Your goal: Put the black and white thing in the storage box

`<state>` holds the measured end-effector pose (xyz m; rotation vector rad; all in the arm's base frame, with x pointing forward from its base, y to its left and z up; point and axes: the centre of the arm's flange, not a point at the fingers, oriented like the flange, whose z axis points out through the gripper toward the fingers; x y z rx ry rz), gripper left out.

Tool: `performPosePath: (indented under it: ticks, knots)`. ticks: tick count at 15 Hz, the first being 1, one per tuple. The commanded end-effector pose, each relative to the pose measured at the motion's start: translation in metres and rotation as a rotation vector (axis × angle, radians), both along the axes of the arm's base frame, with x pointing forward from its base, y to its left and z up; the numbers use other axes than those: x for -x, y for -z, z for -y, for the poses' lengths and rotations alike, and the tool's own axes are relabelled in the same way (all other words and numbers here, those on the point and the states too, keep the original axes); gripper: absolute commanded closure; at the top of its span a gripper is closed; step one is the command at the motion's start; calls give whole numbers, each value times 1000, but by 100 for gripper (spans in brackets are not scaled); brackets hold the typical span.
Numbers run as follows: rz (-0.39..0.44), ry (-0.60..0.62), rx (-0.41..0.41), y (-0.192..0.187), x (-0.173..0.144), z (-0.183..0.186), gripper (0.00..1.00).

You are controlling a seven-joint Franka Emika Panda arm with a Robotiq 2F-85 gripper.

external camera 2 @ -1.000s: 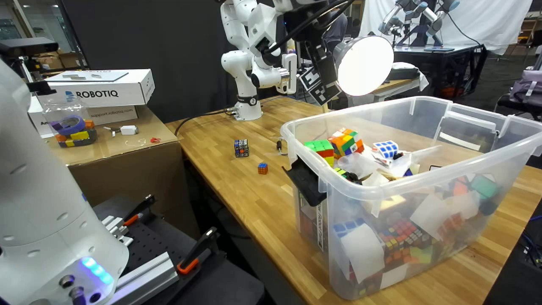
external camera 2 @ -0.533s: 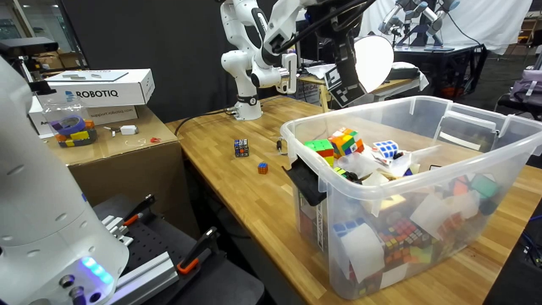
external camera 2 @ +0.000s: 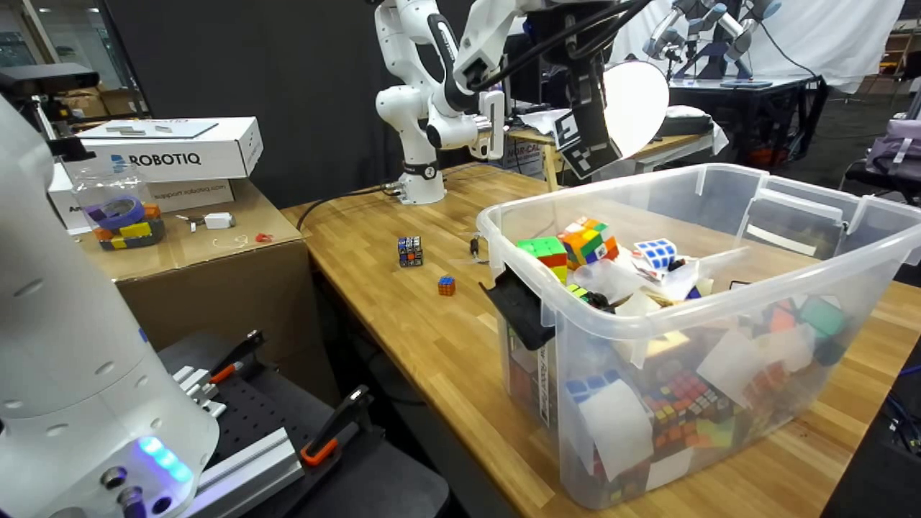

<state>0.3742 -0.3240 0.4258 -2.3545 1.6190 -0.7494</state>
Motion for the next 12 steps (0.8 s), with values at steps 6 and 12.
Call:
performPosePath:
  ticks: [6, 12]
  knots:
    - [-1, 12, -2, -1, -4, 8, 61]
    - [-39, 156, -14, -12, -12, 103, 61]
